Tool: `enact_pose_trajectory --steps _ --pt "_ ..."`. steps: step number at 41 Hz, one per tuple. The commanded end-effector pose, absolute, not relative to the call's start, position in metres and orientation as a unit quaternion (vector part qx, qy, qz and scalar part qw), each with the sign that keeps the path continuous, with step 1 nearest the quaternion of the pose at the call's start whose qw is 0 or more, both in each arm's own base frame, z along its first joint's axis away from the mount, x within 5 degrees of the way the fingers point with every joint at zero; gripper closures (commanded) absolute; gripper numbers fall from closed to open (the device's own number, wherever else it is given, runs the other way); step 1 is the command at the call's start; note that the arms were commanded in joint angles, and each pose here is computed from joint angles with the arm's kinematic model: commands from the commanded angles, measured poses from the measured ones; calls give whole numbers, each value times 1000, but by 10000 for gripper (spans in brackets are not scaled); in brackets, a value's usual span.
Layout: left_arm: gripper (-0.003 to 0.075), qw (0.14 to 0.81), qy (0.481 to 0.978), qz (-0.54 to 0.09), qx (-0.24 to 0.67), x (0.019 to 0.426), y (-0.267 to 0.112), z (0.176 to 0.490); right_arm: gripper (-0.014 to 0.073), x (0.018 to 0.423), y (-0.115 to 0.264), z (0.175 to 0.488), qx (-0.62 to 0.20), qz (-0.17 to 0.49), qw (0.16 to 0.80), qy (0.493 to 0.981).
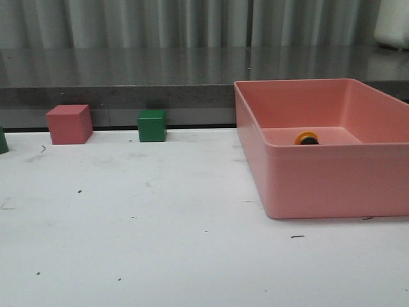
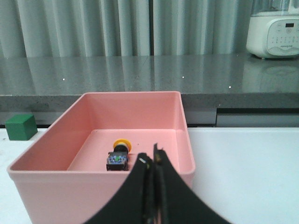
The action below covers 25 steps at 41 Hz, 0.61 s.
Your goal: Place and stand button with both arms
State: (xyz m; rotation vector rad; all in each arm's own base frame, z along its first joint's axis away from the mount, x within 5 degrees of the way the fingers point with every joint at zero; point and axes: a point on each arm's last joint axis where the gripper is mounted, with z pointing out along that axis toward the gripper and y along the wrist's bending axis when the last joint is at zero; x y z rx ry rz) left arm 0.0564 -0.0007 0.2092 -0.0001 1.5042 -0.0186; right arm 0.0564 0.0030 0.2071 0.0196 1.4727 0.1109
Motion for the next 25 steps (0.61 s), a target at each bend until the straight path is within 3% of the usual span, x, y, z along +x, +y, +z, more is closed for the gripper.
enact_pose_trajectory --steps 1,8,12,20,25 --pt "740 786 618 -13 -11 53 1 222 713 52 2 224 11 47 793 608" --pt "740 827 561 -14 -10 39 1 271 713 42 2 262 9 50 807 588" --pt "740 833 552 -17 -7 27 0 306 713 32 2 295 6 52 805 590" --pt "740 805 592 -22 2 17 -2 369 713 29 3 352 0 54 773 632" --pt "740 759 650 -25 9 26 -3 392 713 37 4 376 -3 54 742 669"
